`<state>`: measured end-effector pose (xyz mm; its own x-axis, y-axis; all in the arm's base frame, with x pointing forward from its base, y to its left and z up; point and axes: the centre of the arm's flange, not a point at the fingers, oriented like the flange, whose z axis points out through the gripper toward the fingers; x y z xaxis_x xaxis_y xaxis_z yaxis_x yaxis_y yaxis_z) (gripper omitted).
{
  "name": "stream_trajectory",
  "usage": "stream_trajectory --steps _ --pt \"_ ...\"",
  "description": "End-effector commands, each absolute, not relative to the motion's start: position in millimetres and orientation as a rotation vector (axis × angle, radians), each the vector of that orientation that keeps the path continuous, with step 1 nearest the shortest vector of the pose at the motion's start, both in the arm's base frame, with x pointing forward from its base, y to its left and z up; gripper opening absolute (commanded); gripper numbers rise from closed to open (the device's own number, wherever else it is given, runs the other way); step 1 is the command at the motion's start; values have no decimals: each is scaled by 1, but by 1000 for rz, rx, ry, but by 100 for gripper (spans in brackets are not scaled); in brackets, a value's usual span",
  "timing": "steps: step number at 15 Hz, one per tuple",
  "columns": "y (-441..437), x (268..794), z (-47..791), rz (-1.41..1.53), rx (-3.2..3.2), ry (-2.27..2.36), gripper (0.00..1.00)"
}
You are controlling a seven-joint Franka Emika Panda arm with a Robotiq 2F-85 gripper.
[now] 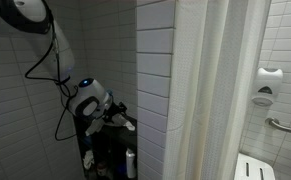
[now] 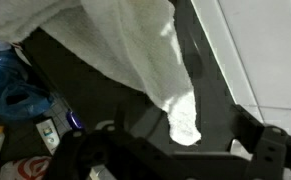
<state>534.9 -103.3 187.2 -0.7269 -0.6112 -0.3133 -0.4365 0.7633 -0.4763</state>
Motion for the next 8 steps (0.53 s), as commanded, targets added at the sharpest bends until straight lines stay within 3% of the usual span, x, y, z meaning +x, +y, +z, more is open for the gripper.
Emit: stream_trajectory --steps 1,8 --pt "-95 511 200 -541 -827 2453 100" --pt "-80 503 215 -479 -1030 2371 100"
